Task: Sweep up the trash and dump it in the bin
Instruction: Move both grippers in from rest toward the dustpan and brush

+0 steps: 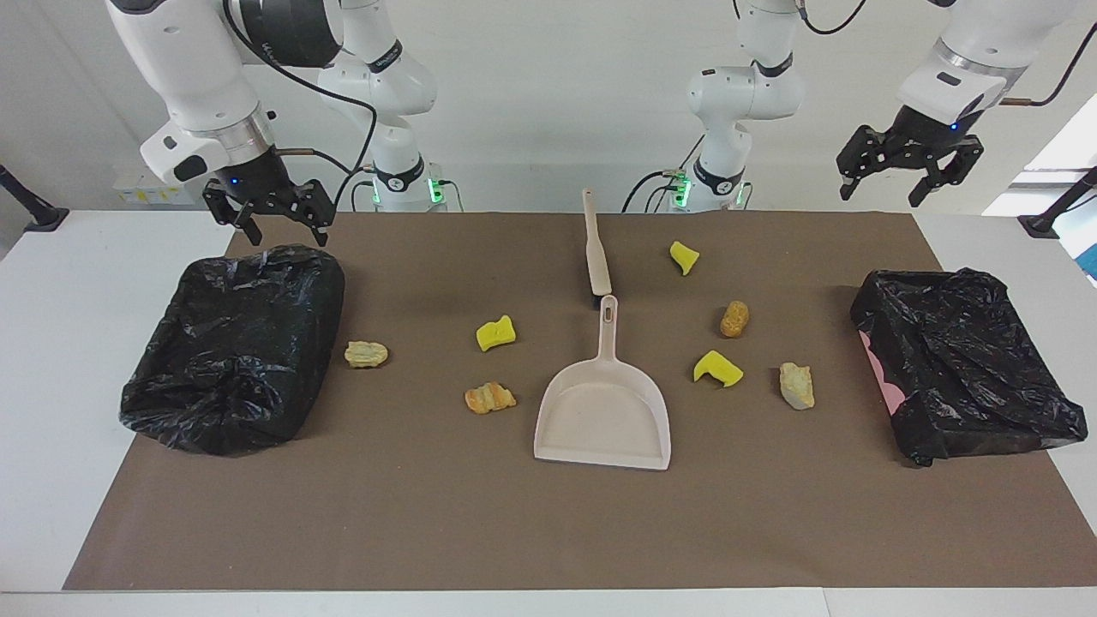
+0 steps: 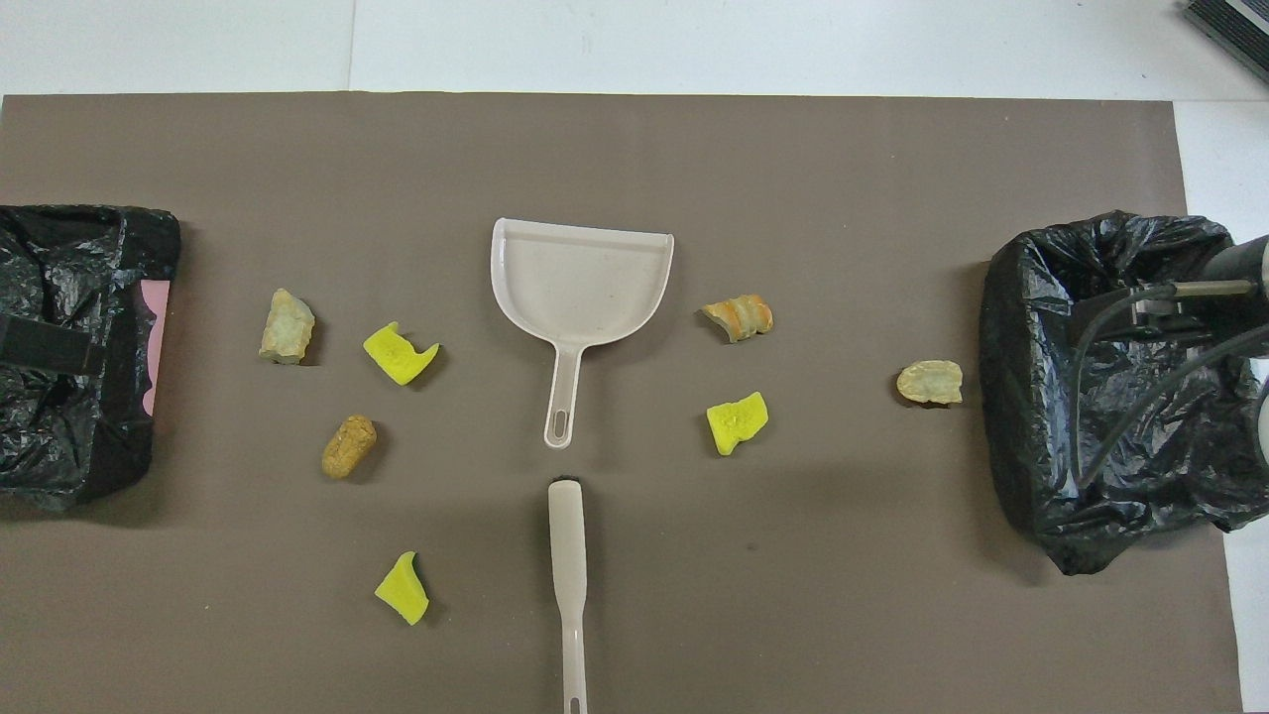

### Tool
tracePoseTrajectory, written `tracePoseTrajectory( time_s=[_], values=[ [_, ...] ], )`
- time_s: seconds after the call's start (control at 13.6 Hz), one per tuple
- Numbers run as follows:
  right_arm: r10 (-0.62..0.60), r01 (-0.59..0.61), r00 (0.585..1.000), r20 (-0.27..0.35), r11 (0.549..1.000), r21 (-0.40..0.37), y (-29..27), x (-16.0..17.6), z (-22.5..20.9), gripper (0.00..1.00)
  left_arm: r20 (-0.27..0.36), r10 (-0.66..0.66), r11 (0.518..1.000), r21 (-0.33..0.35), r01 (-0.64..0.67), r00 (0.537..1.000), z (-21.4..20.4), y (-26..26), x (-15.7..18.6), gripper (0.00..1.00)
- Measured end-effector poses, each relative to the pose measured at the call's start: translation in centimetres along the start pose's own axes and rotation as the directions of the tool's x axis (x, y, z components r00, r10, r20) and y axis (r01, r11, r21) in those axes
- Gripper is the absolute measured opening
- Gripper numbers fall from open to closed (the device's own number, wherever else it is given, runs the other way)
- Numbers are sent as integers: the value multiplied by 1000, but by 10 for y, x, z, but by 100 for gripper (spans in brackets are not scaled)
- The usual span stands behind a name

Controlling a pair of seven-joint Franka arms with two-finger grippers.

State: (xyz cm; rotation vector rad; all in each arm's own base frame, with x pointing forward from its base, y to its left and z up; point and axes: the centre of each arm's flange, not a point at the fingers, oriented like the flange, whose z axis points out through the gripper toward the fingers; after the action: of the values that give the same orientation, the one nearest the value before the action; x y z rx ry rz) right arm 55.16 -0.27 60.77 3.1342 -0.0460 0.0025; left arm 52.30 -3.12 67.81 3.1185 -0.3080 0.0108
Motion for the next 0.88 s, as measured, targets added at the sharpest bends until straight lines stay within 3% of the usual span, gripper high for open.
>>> tracePoseTrajectory(
  time_s=[0.88],
  values=[
    [-7,7,1000,0,1000,6,-5,0,0,100,1,6,1000,0,-6,1000,0,3,0,100]
  ],
)
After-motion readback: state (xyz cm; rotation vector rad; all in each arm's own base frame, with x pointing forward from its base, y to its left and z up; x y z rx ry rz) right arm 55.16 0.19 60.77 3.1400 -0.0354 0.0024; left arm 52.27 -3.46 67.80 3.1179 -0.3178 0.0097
